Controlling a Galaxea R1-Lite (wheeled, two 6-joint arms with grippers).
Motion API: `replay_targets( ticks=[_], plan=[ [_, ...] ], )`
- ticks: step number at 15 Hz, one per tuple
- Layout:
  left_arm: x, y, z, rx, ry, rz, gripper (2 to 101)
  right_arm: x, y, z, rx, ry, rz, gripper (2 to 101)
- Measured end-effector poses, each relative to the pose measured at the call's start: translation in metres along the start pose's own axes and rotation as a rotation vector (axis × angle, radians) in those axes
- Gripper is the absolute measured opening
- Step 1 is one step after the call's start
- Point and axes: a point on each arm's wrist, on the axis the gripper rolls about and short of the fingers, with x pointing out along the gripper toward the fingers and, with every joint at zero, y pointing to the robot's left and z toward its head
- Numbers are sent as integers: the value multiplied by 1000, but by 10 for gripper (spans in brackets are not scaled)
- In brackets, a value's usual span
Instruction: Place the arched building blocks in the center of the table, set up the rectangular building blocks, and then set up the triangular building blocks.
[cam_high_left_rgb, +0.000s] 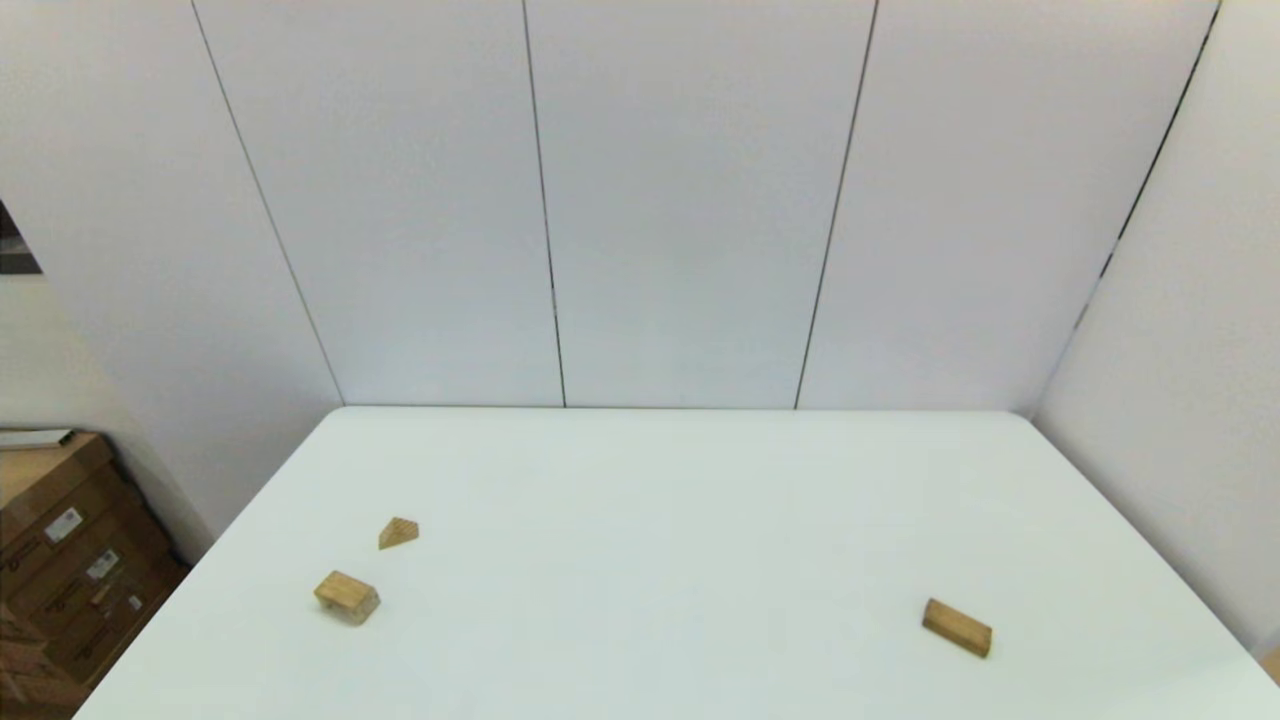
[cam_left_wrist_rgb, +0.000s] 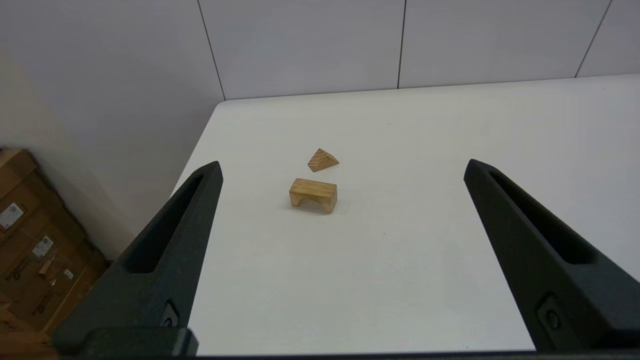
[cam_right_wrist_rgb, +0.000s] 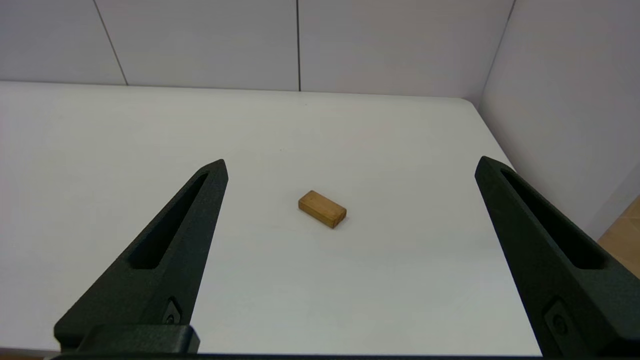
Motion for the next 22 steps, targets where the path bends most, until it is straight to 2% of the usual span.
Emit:
replay_targets(
  ticks=[18, 21, 22],
  plan=[
    [0, 0, 0, 14, 3, -1, 978, 0, 0, 0, 0, 0, 0, 980],
    [-4, 0, 17, 5, 26, -4, 978, 0, 0, 0, 0, 1, 0, 980],
    [-2, 1, 26, -10, 65, -4, 978, 0, 0, 0, 1, 0, 0, 980]
  ],
)
